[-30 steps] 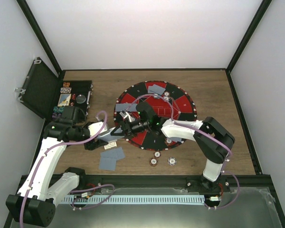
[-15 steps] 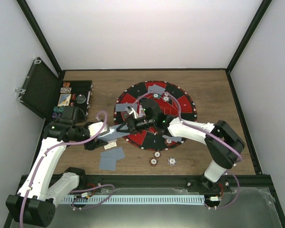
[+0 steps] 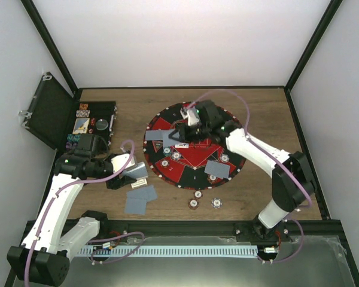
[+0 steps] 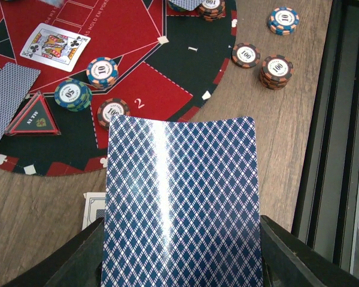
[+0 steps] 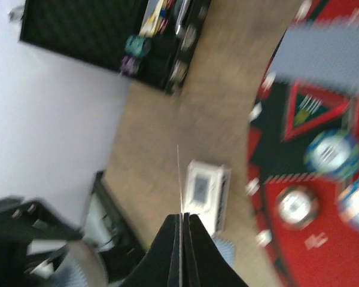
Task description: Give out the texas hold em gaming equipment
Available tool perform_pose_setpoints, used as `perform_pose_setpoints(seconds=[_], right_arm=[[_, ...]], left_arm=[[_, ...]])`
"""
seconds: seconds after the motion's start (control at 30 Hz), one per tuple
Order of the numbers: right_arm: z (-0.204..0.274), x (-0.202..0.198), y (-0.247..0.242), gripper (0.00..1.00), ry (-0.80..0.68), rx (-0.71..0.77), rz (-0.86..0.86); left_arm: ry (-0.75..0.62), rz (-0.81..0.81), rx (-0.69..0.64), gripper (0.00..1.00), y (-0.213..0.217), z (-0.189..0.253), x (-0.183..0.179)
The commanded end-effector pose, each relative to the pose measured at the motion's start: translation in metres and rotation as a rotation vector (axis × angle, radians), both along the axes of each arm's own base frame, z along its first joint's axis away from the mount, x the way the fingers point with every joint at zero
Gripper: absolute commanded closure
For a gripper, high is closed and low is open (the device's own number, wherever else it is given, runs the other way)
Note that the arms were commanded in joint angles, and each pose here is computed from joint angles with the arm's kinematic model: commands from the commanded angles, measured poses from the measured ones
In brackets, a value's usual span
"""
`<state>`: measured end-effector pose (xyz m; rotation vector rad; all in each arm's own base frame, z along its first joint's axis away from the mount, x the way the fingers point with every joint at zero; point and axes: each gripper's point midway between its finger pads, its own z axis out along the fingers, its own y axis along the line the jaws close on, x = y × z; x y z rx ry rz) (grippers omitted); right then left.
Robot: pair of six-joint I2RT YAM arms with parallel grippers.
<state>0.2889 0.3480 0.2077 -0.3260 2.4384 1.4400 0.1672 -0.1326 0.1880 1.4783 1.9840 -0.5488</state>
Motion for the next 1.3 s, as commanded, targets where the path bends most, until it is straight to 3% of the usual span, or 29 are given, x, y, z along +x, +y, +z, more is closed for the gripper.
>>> perform_pose_setpoints(seconds=[0.0,0.17,0.33,0.4,0.57,0.87,0.93,1.0,1.03,1.27], right_arm=[[-0.012,0.057,-0.04,0.99,-0.243,-0.394,-0.125],[-0.041,0.131,-0.094,0.99,-0.487,-0.906,-0.331],[-0.05,0.162,-0.086,0.99,-0.904,-1.372,-0.323],[-0.056,0.168,-0.083,0.99,-1.055,-1.486,-0.301],[-0.076,0.173,-0.071,0.99,-1.11,-1.483,-0.231],[-0.15,0.131,-0.069,0.85,-0.888,-1.362,-0.03],[-0.156,0.122,-0.066,0.74,-0.854,-1.327,0.005],[-0.16,0.112,-0.061,0.51,-0.817,-1.272,0.043],[-0.159,0.107,-0.058,0.46,-0.806,-1.247,0.052],[-0.146,0.092,-0.06,0.33,-0.754,-1.177,0.046]], left_arm=[[-0.021,-0.027,-0.039,0.96,-0.006,0.008,-0.002],[-0.014,-0.019,-0.032,0.96,-0.005,0.007,-0.001],[-0.014,-0.015,-0.027,0.96,-0.004,0.009,0.0],[-0.014,-0.015,-0.027,0.96,-0.004,0.009,0.0],[-0.017,-0.012,-0.019,0.96,-0.003,0.011,0.0],[-0.01,-0.018,-0.022,0.96,-0.004,0.01,0.001],[0.003,-0.021,-0.025,0.96,-0.005,0.01,0.002],[0.01,-0.02,-0.025,0.96,-0.005,0.01,0.002],[0.01,-0.022,-0.026,0.96,-0.005,0.011,0.003],[0.0,-0.024,-0.021,0.95,-0.004,0.014,0.003]])
